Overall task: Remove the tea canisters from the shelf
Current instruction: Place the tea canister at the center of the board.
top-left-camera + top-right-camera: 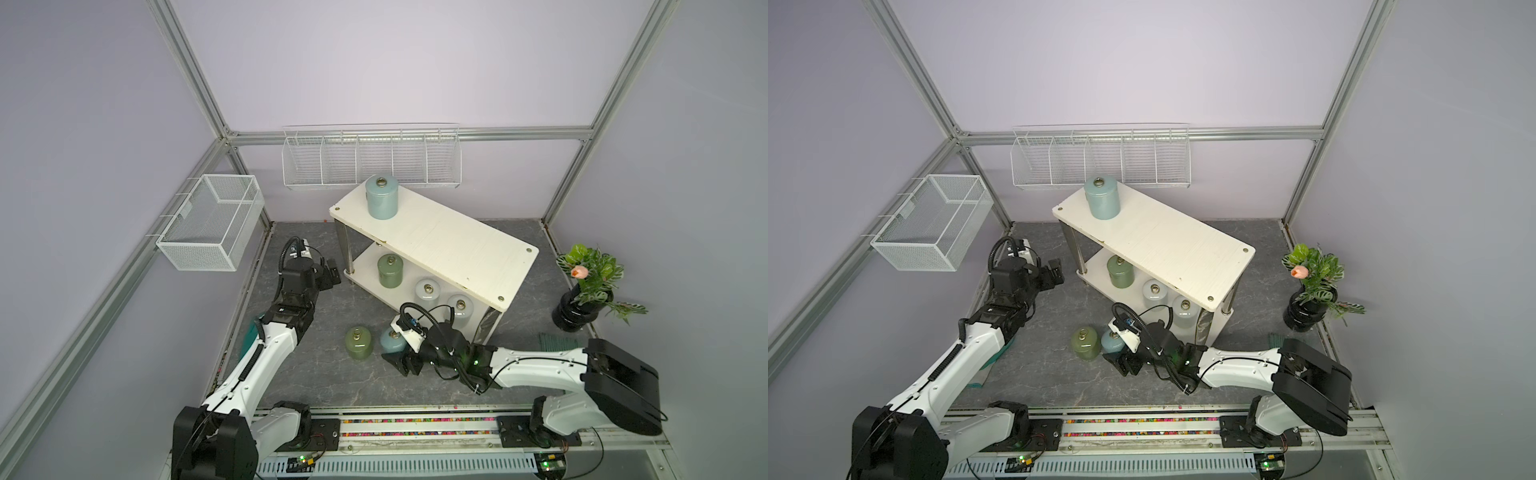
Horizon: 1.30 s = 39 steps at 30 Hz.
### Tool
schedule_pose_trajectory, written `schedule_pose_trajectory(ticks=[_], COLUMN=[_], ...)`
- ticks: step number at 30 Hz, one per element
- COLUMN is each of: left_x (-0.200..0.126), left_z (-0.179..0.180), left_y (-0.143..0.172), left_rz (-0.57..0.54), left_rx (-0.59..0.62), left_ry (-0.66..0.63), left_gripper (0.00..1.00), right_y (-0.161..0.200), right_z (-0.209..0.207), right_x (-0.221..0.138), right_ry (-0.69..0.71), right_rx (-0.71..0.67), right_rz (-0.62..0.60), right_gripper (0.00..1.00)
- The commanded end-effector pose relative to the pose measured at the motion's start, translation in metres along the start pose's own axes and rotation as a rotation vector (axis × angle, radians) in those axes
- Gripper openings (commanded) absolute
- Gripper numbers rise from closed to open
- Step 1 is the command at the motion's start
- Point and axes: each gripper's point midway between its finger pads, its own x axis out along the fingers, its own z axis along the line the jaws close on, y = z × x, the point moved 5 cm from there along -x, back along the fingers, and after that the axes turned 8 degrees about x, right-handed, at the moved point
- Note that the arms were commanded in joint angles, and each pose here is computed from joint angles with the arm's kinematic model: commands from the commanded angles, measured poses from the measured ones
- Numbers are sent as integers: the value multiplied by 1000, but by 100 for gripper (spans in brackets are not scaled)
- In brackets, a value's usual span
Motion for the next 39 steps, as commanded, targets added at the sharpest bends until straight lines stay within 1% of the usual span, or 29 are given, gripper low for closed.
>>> schedule_pose_trajectory(ticks=[1,11,15,20,27,33,35,37,38,39], left_x=[-5,-3,-4,-4,-5,-9,-9,-9,-9,-10], left_z=[-1,-2,-2,-3,-4,-4,-4,-3,-3,-3], left_y=[-15,-13,-13,-12,-11,-10,-9,-8,-7,-7], left_rz=[-35,-22,-22,-23,-22,-37,-40,-41,-41,-43], left_rx=[12,20,19,17,32,32,31,31,31,32], left_ry=[-7,-13,-12,-15,-16,-12,-10,-11,-9,-11], left_gripper=[100,100,100,100,100,100,100,100,100,100], right_y=[-12,17,32,52,78,81,81,81,80,81], right_z=[5,-6,-13,-20,-32,-34,-34,-35,-34,-35], right_x=[7,35,41,51,65,68,67,66,66,65], right_ry=[-33,-33,-24,-12,28,47,53,60,66,71], right_rx=[15,38,57,85,172,183,181,181,180,181], right_rz=[-100,-111,-101,-62,-10,15,22,24,23,25], right_gripper=[72,73,76,80,86,94,99,98,99,98])
